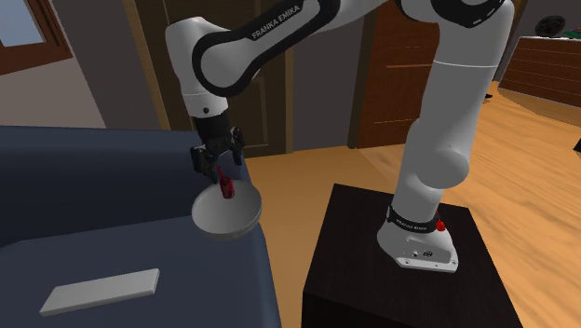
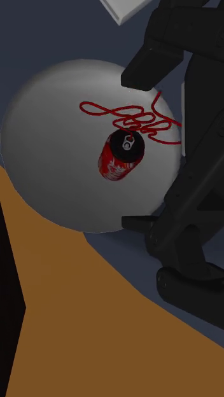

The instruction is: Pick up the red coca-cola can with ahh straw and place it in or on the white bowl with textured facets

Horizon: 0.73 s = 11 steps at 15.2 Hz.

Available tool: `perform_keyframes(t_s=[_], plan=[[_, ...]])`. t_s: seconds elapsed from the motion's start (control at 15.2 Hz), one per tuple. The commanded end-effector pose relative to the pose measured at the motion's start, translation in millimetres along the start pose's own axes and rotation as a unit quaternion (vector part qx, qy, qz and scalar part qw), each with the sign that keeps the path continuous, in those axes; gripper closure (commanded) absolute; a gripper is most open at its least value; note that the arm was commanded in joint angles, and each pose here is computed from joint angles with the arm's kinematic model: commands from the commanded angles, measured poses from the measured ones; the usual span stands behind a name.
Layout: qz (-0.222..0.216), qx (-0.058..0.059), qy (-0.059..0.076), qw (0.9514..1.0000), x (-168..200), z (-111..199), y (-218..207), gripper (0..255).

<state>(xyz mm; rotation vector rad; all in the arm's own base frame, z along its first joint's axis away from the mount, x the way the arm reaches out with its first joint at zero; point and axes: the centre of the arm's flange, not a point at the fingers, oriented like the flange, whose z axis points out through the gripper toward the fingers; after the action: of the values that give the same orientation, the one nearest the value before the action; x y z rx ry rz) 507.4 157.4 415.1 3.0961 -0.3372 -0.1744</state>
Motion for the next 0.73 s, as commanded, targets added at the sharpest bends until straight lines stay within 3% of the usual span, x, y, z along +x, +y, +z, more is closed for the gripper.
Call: perform_keyframes(t_s=[0.0, 0.13, 0.66], plan=[[0.000, 0.000, 0.000, 1.0000, -0.7, -21.0, 0.4, 0], [0.000, 0.000, 0.000, 1.0000, -0.7, -44.6, 0.4, 0], [0.000, 0.000, 0.000, 1.0000, -0.7, -44.6, 0.4, 0]])
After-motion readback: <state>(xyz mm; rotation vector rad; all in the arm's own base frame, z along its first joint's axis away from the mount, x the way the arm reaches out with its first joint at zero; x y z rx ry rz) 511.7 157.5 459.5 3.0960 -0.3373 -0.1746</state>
